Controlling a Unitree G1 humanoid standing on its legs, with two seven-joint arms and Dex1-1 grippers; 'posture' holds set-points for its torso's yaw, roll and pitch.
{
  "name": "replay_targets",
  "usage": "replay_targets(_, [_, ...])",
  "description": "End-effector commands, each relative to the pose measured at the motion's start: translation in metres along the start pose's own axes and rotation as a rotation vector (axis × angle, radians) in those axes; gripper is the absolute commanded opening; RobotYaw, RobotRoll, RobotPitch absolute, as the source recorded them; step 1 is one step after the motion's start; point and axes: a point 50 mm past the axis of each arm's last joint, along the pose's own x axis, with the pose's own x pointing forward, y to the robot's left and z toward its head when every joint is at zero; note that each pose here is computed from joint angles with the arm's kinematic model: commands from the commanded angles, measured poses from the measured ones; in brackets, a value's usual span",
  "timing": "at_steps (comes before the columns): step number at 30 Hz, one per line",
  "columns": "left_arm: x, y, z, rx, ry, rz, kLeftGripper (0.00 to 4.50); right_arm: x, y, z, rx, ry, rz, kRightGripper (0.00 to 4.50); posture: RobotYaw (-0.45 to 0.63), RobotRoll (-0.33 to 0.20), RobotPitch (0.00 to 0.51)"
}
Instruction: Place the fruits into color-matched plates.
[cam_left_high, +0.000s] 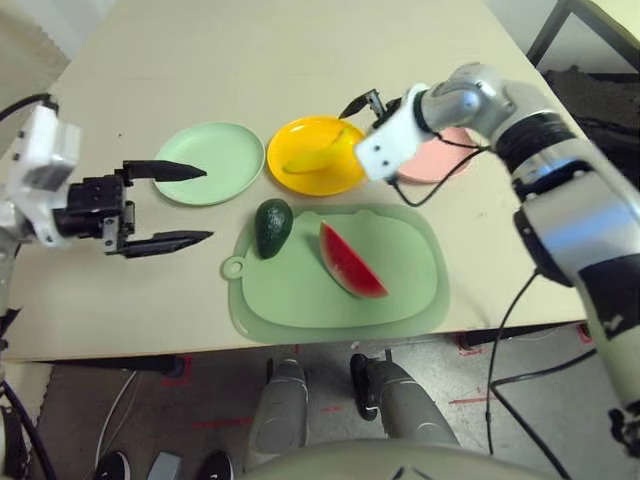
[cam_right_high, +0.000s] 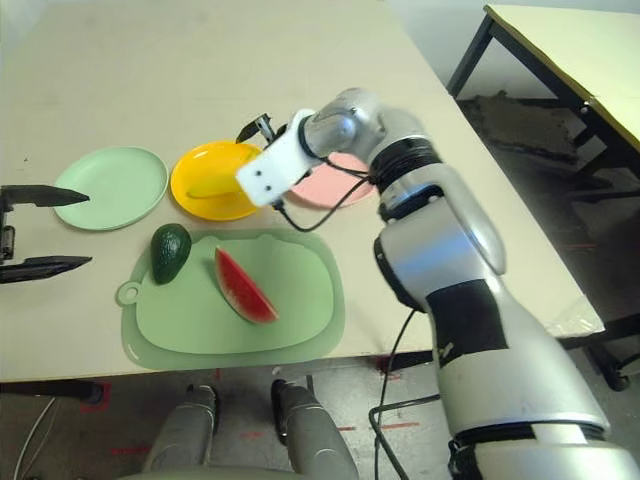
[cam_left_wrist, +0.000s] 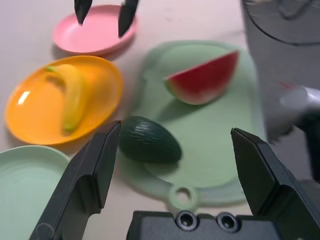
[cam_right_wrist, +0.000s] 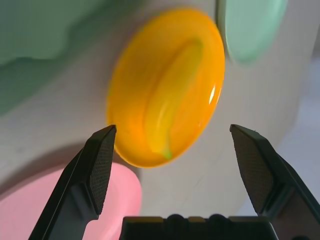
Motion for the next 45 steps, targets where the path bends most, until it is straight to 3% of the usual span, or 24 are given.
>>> replay_targets(1, [0.006, -0.003, 0.003, 0.026, -0.001, -0.043, 4.5, -0.007, 0.004, 0.02, -0.213, -0.141, -0.008, 4.47, 0.08, 0.0, 0.19])
replay_targets(11, [0.006, 0.003, -0.001, 0.02, 0.005, -0.068, 4.5, -0.004, 0.004, 0.061, -0.29, -0.326, 0.012, 4.47, 0.06, 0.0, 0.178])
replay_targets(19, [0.003, 0.004, -0.004, 0.023, 0.016, -0.066, 4.5, 0.005, 0.013, 0.081, -0.382, -0.398, 0.092, 4.47, 0.06, 0.0, 0.172])
replay_targets(28, [0.005, 0.0, -0.006, 0.025, 0.017, -0.08, 4.5, 0.028, -0.002, 0.068, -0.359, -0.293, 0.132, 4.47, 0.08, 0.0, 0.177])
replay_targets(45, [0.002, -0.001, -0.01, 0.02, 0.01, -0.054, 4.5, 0.048, 0.009, 0.083, -0.31, -0.378, 0.139, 4.47, 0.1, 0.0, 0.184])
